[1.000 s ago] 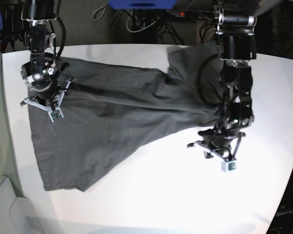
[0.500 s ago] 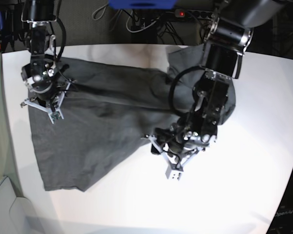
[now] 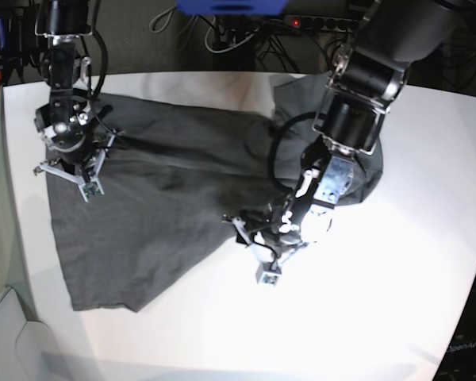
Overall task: Layout the t-shirt on the table in an organized manner, then fold the t-shirt properly
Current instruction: 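Move the left gripper to the shirt's bunched middle and grasp fabric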
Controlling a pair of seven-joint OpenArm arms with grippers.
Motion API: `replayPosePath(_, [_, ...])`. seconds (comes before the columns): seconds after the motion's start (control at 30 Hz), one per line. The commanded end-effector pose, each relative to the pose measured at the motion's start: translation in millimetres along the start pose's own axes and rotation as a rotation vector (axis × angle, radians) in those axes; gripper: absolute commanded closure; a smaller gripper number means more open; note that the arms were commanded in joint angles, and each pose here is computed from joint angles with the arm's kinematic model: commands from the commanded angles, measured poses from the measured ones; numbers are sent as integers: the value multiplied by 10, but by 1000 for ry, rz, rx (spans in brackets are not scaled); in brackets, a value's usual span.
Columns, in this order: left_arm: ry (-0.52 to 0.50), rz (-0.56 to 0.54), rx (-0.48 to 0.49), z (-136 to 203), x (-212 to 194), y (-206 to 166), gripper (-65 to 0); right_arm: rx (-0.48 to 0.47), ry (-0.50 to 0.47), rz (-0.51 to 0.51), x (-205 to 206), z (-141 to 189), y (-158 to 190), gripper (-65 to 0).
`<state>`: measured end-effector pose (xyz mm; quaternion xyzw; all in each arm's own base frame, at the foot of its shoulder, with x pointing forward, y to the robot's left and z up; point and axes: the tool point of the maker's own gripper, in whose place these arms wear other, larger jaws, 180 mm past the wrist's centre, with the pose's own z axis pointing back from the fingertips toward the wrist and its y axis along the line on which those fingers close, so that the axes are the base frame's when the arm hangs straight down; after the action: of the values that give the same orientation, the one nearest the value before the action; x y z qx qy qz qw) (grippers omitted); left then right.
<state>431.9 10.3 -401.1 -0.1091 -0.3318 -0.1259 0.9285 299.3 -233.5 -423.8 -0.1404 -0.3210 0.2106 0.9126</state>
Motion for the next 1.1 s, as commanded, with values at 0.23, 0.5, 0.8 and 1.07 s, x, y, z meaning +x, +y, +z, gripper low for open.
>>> replayPosePath(0.23, [-48, -22, -2, 50, 231, -17, -288, -19, -39, 5, 126, 20, -96, 0])
replayPosePath(0.5, [11, -133, -113, 53, 104, -201, -291, -24, -49, 4, 186, 15, -123, 0])
replayPosePath(0.8, [12, -141, -97, 57, 82, -103, -446, -4, -58, 25, 238, 6, -30, 0])
replayPosePath(1.07, [45, -137, -106, 30, -115, -112, -444, 0, -61, 29, 249, 5, -11, 0])
